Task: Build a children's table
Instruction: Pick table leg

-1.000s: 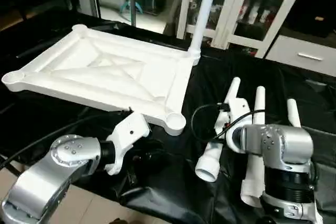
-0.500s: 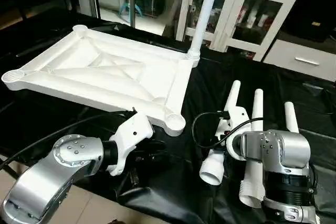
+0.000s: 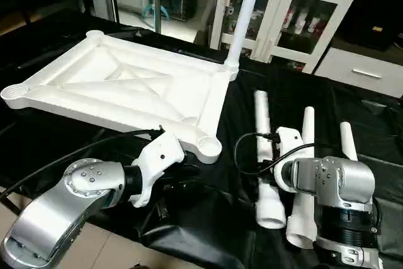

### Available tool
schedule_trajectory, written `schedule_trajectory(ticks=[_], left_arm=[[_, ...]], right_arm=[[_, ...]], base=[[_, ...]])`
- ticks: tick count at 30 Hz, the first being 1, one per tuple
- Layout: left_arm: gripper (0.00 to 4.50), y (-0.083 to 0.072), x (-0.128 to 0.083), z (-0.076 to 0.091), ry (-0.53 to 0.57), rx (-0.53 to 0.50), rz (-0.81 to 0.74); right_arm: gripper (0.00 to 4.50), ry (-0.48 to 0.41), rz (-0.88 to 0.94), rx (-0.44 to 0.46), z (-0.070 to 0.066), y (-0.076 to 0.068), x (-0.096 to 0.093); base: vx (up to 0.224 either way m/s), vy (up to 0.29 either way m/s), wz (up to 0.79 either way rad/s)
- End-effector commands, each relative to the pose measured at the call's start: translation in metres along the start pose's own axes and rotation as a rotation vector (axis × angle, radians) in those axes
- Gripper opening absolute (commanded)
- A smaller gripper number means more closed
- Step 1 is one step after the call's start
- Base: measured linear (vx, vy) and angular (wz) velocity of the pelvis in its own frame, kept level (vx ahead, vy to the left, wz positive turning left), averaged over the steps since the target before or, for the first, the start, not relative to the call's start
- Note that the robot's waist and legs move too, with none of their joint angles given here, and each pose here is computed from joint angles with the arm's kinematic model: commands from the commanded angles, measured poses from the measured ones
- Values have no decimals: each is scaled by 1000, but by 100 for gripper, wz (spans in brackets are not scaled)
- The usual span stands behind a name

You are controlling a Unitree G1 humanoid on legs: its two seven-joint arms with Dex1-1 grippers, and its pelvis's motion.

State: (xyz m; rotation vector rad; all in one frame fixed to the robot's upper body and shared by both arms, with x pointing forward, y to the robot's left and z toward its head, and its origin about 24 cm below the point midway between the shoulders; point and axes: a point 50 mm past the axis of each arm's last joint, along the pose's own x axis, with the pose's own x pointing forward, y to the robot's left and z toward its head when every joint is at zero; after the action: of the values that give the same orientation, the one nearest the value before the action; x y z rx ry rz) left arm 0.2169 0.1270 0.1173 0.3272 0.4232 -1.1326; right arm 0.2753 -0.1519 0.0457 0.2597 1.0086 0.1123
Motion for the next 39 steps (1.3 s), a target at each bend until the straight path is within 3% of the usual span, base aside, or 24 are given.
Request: schedule_trajectory(ticks=[1, 6, 15, 21, 22, 24, 25, 27, 28, 29, 30, 31, 32, 34, 39], left_arm=[[109, 1, 0, 2, -2, 9, 2], [109, 1, 0, 2, 2, 8, 3], [109, 4, -2, 3, -2, 11, 8], [109, 14, -4, 11, -65, 24, 62], [109, 14, -4, 11, -65, 24, 62], [109, 26, -5, 20, -134, 28, 151], [109, 41, -7, 30, -200, 18, 263], [109, 56, -9, 39, -265, -5, 365], [136, 64, -11, 45, -316, -36, 409], [136, 70, -13, 51, -361, -70, 432], [143, 80, -18, 66, -489, -170, 440], [143, 80, -18, 66, -491, -172, 440], [146, 81, -20, 79, -578, -207, 390], [173, 80, -18, 88, -629, -229, 346], [225, 81, -13, 100, -684, -284, 294]], right_arm=[[199, 12, -10, 19, -2, -4, 2], [183, -17, -3, 48, 1, -3, 0], [181, -242, 62, 115, 37, 6, -23], [181, -577, 192, 157, 74, 21, -55], [181, -577, 192, 157, 74, 21, -55], [181, -666, 295, 150, 84, 28, -67], [181, -697, 400, 117, 90, 35, -74], [181, -719, 502, 61, 93, 41, -81], [181, -718, 580, 26, 93, 45, -86], [181, -707, 644, 0, 93, 47, -89], [181, -696, 751, -33, 95, 48, -97], [181, -696, 753, -34, 95, 48, -97], [181, -689, 829, -53, 97, 47, -103], [181, -678, 882, -87, 97, 46, -107], [180, -632, 974, -174, 92, 50, -112]], base=[[0, 0, 0], [0, 0, 0], [0, 0, 0], [0, 0, 0], [0, 0, 0], [0, 0, 0], [0, 0, 0], [0, 0, 0], [0, 0, 0], [0, 0, 0], [0, 0, 0], [0, 0, 0], [0, 0, 0], [0, 0, 0], [0, 0, 0]])
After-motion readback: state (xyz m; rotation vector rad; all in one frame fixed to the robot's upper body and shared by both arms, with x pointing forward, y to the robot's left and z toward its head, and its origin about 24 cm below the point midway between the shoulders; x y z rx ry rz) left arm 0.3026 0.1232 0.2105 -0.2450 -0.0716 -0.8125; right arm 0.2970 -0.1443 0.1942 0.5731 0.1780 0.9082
